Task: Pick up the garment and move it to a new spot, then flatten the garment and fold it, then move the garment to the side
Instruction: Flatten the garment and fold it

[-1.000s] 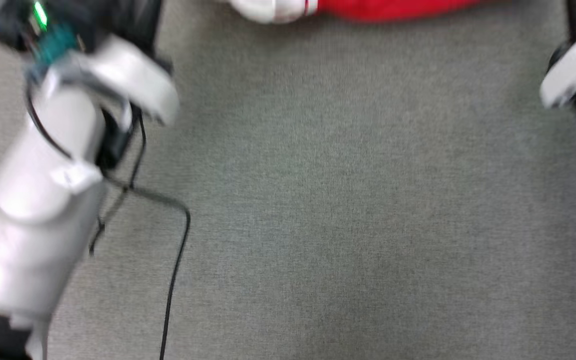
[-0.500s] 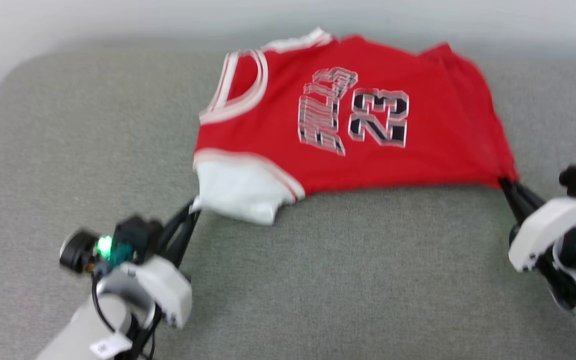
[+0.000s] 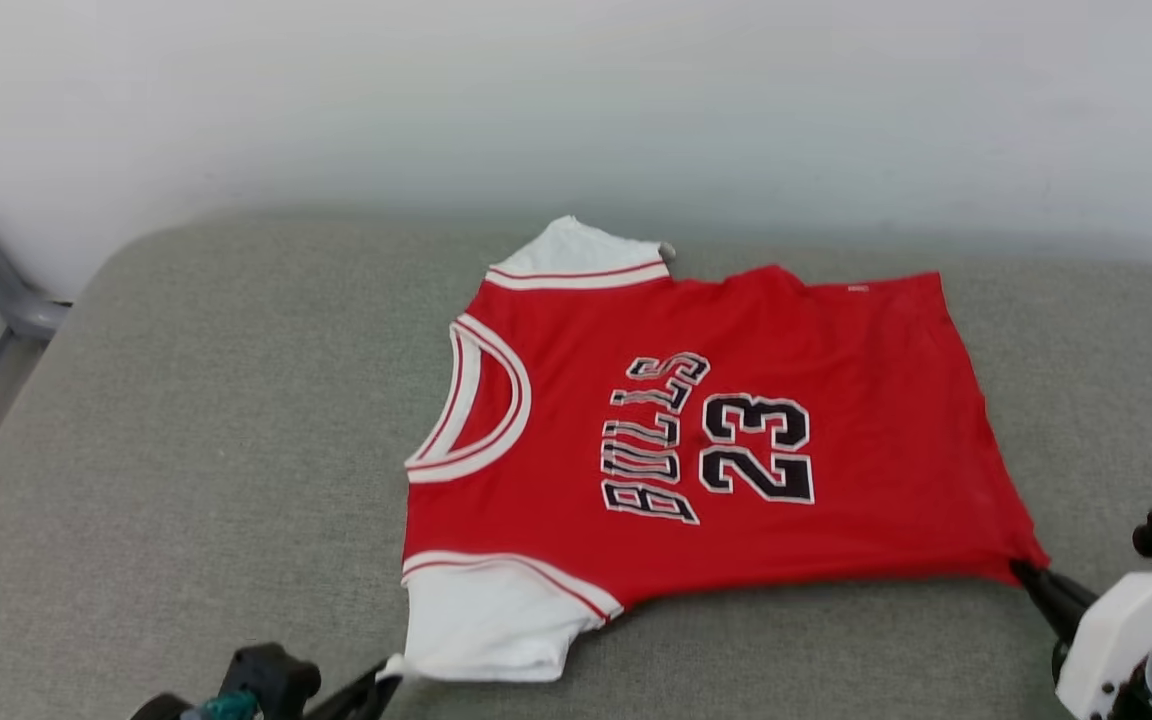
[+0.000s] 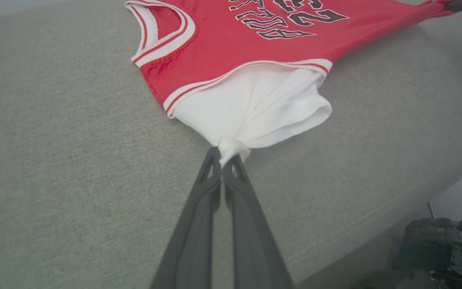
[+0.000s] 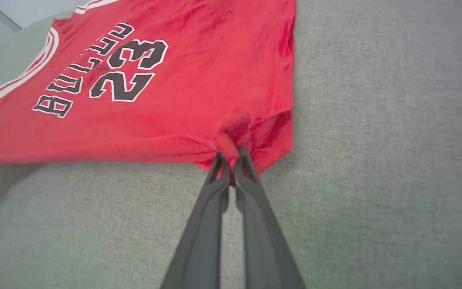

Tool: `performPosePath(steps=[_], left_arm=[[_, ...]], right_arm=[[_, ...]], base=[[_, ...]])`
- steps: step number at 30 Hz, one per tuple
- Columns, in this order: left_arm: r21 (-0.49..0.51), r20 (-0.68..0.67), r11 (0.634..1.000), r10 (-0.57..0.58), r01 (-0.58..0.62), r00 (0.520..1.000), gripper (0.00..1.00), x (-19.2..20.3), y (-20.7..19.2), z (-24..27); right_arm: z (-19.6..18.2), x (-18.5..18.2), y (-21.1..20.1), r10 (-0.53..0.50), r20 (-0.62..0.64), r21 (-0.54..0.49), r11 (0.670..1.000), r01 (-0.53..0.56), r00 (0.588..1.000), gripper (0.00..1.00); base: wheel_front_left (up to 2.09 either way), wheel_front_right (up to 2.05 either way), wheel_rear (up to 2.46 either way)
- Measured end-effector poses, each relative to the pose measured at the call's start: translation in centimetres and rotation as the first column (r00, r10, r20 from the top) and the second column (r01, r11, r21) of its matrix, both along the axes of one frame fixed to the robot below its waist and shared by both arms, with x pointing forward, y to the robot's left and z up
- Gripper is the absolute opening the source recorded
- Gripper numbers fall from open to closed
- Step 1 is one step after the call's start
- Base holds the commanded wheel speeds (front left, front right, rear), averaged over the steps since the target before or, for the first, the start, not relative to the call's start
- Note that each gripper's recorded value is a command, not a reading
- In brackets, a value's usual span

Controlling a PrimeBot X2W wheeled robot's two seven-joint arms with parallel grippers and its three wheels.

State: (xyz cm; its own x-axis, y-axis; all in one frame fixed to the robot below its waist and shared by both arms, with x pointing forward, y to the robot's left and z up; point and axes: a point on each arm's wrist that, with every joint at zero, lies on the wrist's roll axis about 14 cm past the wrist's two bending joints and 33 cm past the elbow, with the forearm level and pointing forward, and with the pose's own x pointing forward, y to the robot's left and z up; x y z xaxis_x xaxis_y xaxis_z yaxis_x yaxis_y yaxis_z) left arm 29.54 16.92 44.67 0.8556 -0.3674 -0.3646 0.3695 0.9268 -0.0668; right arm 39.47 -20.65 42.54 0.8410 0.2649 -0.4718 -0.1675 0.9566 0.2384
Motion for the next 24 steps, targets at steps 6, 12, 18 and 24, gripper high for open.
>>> performPosePath(steps=[6, 12, 18, 24], left_arm=[[-0.033, -0.078, 0.998, -0.060, 0.058, 0.995, 0.00, -3.7, -1.2, -0.3], [-0.054, -0.155, 0.996, -0.077, 0.070, 0.985, 0.00, -6.4, -1.5, -1.1], [-0.061, -0.084, 0.996, -0.064, 0.059, 0.994, 0.00, -5.0, -1.4, 0.3], [-0.059, 0.043, 0.998, -0.031, 0.034, 0.999, 0.00, -1.9, -0.7, 3.0]], right_arm=[[-0.4, -3.2, -0.6, 0.010, -0.086, 0.038, 0.999, -0.007, 0.996, 0.00], [-2.2, -8.0, -0.9, 0.034, -0.237, 0.094, 0.996, -0.012, 0.971, 0.00], [-1.0, -8.3, -1.1, 0.022, -0.212, 0.120, 0.993, 0.004, 0.977, 0.00], [0.3, -7.7, -0.3, 0.012, -0.190, 0.190, 0.981, 0.025, 0.982, 0.00]], base=[[0.00, 0.00, 0.00], [0.00, 0.00, 0.00], [0.00, 0.00, 0.00], [0.00, 0.00, 0.00]])
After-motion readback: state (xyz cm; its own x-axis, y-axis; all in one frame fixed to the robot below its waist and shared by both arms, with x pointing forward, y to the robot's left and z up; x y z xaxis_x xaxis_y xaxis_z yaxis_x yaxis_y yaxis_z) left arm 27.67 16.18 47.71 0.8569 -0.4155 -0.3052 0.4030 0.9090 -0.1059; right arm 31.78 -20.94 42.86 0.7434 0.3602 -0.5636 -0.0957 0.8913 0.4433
